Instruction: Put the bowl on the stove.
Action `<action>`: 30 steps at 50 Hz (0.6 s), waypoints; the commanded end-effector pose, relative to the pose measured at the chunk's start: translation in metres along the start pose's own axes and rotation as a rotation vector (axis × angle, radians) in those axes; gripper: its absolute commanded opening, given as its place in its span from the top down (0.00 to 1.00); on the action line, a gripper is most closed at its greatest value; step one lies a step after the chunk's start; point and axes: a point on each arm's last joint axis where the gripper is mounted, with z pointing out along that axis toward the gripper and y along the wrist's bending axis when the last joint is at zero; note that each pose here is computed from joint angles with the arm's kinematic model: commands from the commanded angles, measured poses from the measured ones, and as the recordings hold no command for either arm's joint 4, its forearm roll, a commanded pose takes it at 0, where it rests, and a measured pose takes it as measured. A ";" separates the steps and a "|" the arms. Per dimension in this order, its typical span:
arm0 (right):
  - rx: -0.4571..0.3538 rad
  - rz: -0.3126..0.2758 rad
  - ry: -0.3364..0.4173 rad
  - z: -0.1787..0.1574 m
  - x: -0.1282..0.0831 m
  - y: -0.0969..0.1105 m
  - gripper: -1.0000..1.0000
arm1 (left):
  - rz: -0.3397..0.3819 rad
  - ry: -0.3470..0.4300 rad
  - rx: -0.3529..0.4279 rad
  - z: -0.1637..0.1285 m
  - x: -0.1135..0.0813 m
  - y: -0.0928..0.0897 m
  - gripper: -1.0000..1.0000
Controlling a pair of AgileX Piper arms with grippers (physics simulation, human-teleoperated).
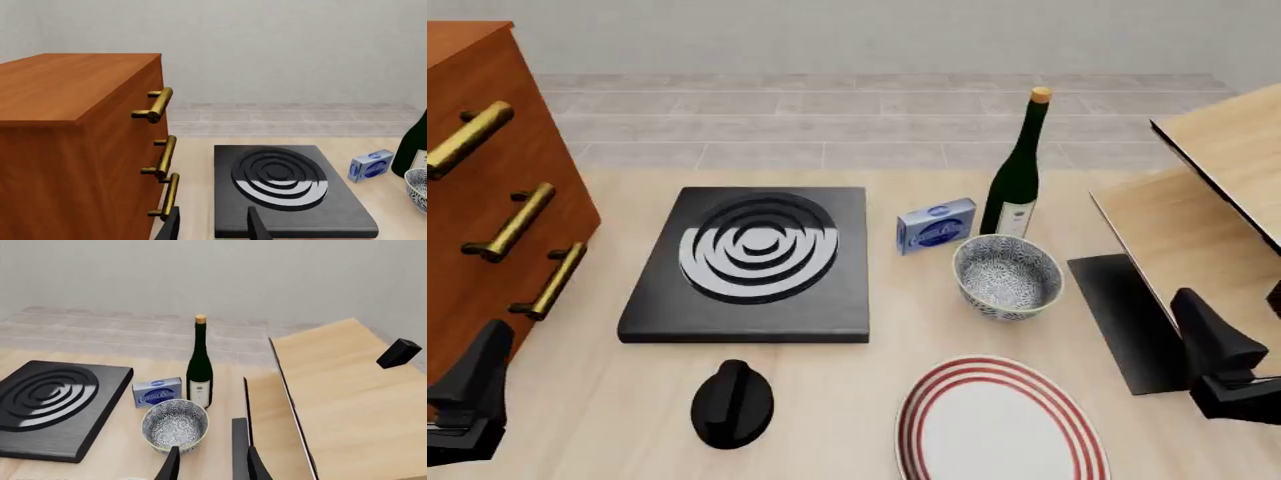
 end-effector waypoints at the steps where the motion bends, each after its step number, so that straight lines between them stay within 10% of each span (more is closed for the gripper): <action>1: -0.035 0.005 0.066 0.024 -0.013 0.003 0.00 | 0.000 0.000 0.000 0.000 0.000 0.000 0.00; 30: -0.105 0.016 0.278 0.104 0.012 0.019 0.00 | 0.000 0.000 0.000 0.000 0.000 0.000 0.00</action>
